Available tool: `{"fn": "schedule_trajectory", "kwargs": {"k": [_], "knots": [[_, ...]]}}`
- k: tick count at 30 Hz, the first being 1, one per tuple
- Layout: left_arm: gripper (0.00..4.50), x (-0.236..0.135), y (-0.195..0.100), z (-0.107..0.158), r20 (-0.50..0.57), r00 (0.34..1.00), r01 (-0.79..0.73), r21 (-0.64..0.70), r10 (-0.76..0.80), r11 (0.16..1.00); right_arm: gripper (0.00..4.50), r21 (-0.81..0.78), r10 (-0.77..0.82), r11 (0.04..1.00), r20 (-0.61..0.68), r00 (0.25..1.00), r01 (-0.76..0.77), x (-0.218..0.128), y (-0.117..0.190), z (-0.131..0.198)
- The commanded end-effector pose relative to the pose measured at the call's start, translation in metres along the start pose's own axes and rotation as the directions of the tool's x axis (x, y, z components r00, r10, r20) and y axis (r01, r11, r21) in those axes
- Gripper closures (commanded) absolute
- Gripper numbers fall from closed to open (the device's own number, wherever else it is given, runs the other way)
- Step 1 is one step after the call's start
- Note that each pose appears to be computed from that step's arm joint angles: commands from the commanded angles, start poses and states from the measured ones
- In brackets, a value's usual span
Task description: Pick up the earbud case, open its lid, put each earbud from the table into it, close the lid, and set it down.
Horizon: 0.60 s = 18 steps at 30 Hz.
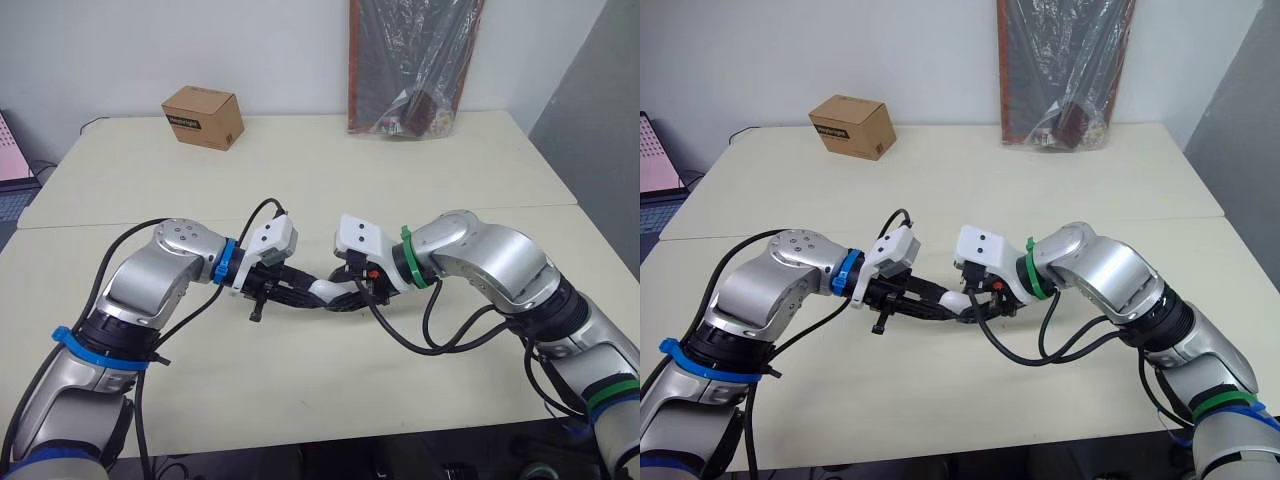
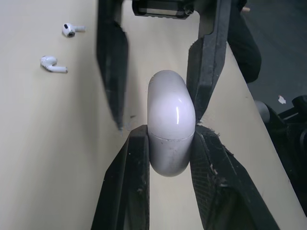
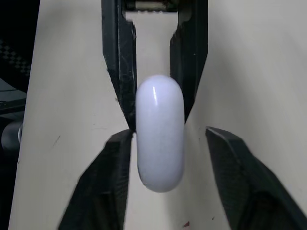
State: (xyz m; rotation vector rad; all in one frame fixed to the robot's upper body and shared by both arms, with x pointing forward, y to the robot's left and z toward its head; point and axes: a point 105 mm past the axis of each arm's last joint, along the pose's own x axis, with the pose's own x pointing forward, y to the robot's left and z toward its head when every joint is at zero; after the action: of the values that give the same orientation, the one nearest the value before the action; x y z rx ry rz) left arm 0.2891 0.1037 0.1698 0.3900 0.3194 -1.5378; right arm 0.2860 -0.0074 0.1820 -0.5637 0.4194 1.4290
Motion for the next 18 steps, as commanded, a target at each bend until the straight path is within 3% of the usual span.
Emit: {"fn": "schedule_trajectory", "kwargs": {"k": [1,6,18], "knots": [[3.69,-0.009,0.001,0.016,0.095,0.994,-0.062,0.083,0.054,0.995,1.69,-0.039,-0.019,0.999,0.052,0.998,0.021,-0.016,0.001,0.012],[3.69,-0.015,0.004,0.014,0.218,0.969,-0.131,0.044,0.119,0.99,1.69,-0.006,-0.047,0.999,0.098,0.994,0.048,-0.031,0.003,0.011],[3.69,-0.026,0.003,0.004,0.389,0.903,-0.195,-0.009,0.183,0.981,1.69,0.12,-0.253,0.966,0.277,0.927,0.228,-0.042,-0.015,0.017]]}}
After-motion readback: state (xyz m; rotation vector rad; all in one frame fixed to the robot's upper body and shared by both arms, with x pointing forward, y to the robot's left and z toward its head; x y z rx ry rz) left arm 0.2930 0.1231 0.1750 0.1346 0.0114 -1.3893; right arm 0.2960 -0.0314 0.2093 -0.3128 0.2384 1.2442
